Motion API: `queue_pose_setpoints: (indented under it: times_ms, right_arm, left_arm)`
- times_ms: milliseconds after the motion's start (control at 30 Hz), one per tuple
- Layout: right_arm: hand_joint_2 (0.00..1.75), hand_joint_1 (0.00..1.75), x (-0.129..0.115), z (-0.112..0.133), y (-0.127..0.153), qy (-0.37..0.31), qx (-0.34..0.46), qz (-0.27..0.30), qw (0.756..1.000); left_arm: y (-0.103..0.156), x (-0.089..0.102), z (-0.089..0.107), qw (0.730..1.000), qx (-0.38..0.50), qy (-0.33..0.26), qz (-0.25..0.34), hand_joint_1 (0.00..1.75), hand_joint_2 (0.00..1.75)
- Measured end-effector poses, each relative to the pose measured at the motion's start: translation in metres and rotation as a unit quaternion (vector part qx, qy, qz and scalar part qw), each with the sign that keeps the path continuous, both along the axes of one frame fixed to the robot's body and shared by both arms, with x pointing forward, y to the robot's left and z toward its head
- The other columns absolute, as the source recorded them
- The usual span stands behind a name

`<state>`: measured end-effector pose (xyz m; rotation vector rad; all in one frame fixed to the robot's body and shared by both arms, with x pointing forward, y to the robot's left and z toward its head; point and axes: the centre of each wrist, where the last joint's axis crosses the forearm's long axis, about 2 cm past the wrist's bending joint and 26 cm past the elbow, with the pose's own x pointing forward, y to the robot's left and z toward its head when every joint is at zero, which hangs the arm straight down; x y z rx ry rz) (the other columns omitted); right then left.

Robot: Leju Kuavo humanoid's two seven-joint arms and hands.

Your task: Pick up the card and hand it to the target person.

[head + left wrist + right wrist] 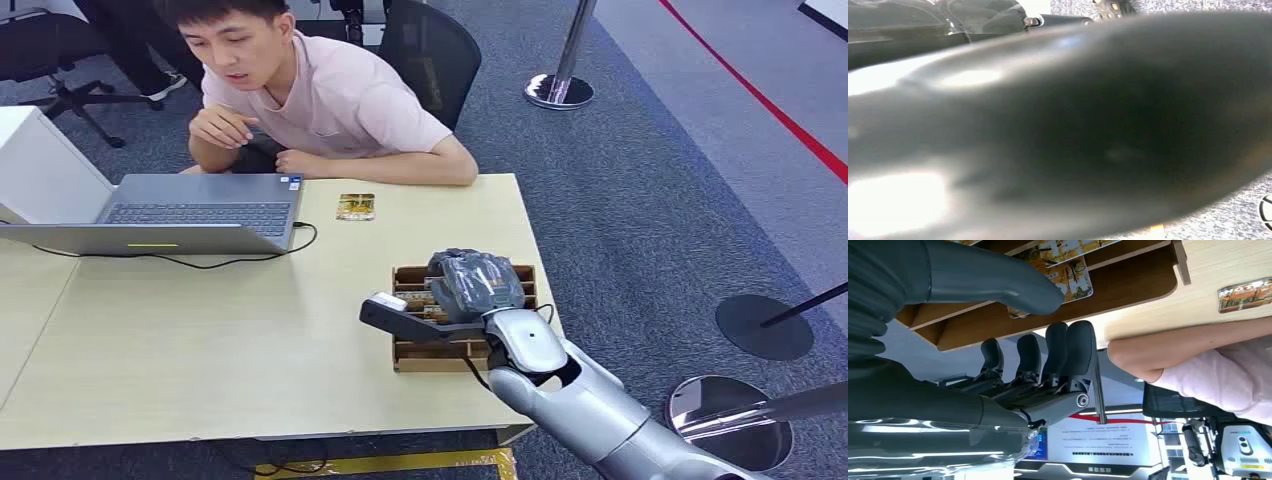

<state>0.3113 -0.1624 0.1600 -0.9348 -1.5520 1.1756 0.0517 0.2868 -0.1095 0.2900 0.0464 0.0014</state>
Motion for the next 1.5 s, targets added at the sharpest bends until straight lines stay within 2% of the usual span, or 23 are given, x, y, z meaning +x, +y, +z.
queue_pose_setpoints:
  times_ms: [600, 1500]
  right_arm:
    - [1.75, 1.11, 0.005, -0.01, -0.009, 0.003, -0.014, -0.023, 1.0]
    - [1.75, 1.13, 0.009, -0.016, -0.009, 0.022, -0.022, -0.015, 0.999]
  left_arm:
    - [0.0, 0.0, 0.0, 1.0, 0.0, -0.001, 0.0, 0.0, 0.0]
    - [-0.002, -0.001, 0.0, 1.0, -0.001, 0.002, 0.0, 0.0, 0.0]
